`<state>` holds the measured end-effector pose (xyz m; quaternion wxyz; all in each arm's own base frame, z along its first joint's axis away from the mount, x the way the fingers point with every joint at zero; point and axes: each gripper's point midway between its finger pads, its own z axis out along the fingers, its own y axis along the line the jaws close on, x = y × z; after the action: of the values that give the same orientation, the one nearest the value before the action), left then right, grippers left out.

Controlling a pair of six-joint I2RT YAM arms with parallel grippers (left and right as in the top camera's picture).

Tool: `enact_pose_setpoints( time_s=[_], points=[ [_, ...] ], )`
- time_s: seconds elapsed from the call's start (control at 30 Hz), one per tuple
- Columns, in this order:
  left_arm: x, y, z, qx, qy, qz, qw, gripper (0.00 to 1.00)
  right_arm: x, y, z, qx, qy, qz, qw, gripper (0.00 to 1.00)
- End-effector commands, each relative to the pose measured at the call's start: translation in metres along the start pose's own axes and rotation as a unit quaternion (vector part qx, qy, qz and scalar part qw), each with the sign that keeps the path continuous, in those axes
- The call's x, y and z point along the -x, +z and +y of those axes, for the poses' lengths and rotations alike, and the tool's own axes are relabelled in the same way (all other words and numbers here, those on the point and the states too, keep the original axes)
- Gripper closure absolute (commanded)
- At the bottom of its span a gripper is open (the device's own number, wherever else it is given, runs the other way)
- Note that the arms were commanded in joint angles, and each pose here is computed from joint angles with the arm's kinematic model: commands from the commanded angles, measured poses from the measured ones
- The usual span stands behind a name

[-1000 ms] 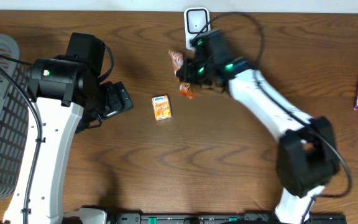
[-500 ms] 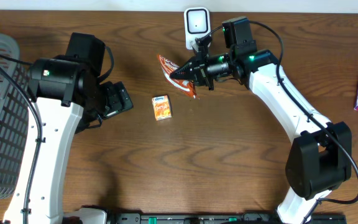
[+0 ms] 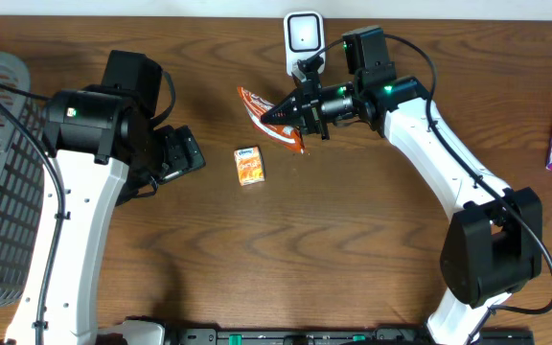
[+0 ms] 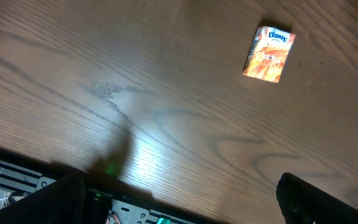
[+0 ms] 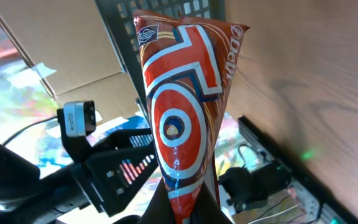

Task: Scan the item barcode
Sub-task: 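Hold the red-orange bar over the white scanner, then carry the red-orange bar to the right edge and release it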

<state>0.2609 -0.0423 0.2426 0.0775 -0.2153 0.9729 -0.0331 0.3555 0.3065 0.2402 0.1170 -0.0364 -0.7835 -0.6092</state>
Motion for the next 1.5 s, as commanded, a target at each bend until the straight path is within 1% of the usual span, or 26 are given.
enact_pose_setpoints(
  time_s=[0.0,0.07,0.1,0.13,0.2,0.27,0.37,0.43,0.53,0.6,0.67,0.8,0.97,1.1,1.2,1.37,1.47],
  points=[
    [0.002,0.0,0.003,0.009,-0.001,-0.002,1.0,0.02,0.006,0.002,-0.004,-0.015,-0.072,-0.017,0.997,0.99],
    [0.002,0.0,0.003,0.009,-0.001,-0.003,1.0,0.02,0.021,0.0,-0.013,-0.047,-0.108,-0.055,0.991,0.99],
    [0.002,0.0,0.003,0.009,-0.001,-0.002,1.0,0.02,0.032,-0.002,-0.02,-0.073,-0.116,-0.086,0.987,0.99],
    [0.002,0.0,0.003,0.009,-0.001,-0.003,1.0,0.02,0.048,-0.008,-0.031,-0.11,-0.113,-0.13,0.979,0.99],
    [0.002,0.0,0.003,0.009,-0.001,-0.003,1.0,0.02,0.081,-0.025,-0.045,-0.17,-0.096,-0.227,0.954,0.99],
    [0.002,0.0,0.003,0.009,-0.001,-0.003,1.0,0.02,0.107,-0.042,-0.046,-0.201,-0.101,-0.307,0.925,0.99],
    [0.002,0.0,0.003,0.009,-0.001,-0.003,1.0,0.02,0.143,-0.079,-0.04,-0.244,-0.117,-0.438,0.857,0.99],
    [0.002,0.0,0.003,0.009,-0.001,-0.002,1.0,0.02,0.158,-0.1,-0.031,-0.255,-0.126,-0.503,0.816,0.99],
    [0.002,0.0,0.003,0.009,-0.001,-0.002,1.0,0.02,0.168,-0.122,-0.021,-0.269,-0.141,-0.56,0.771,0.99],
    [0.002,0.0,0.003,0.009,-0.001,-0.003,1.0,0.02,0.172,-0.127,-0.012,-0.277,-0.173,-0.572,0.752,0.99],
    [0.002,0.0,0.003,0.009,-0.001,-0.002,1.0,0.02,0.177,-0.127,-0.007,-0.28,-0.198,-0.575,0.743,0.99],
    [0.002,0.0,0.003,0.009,-0.001,-0.002,1.0,0.02,0.195,-0.131,-0.011,-0.276,-0.199,-0.594,0.728,0.99],
    [0.002,0.0,0.003,0.009,-0.001,-0.003,1.0,0.02,0.232,-0.118,-0.01,-0.278,-0.2,-0.573,0.745,0.99],
    [0.002,0.0,0.003,0.009,-0.001,-0.002,1.0,0.02,0.261,-0.106,-0.018,-0.317,-0.199,-0.545,0.75,0.99],
    [0.002,0.0,0.003,0.009,-0.001,-0.002,1.0,0.02,0.275,-0.101,-0.038,-0.345,-0.178,-0.524,0.758,0.99],
    [0.002,0.0,0.003,0.009,-0.001,-0.002,1.0,0.02,0.285,-0.102,-0.071,-0.37,-0.153,-0.506,0.764,0.99],
    [0.002,0.0,0.003,0.009,-0.001,-0.002,1.0,0.02,0.285,-0.107,-0.073,-0.382,-0.161,-0.5,0.76,0.99]
  ],
)
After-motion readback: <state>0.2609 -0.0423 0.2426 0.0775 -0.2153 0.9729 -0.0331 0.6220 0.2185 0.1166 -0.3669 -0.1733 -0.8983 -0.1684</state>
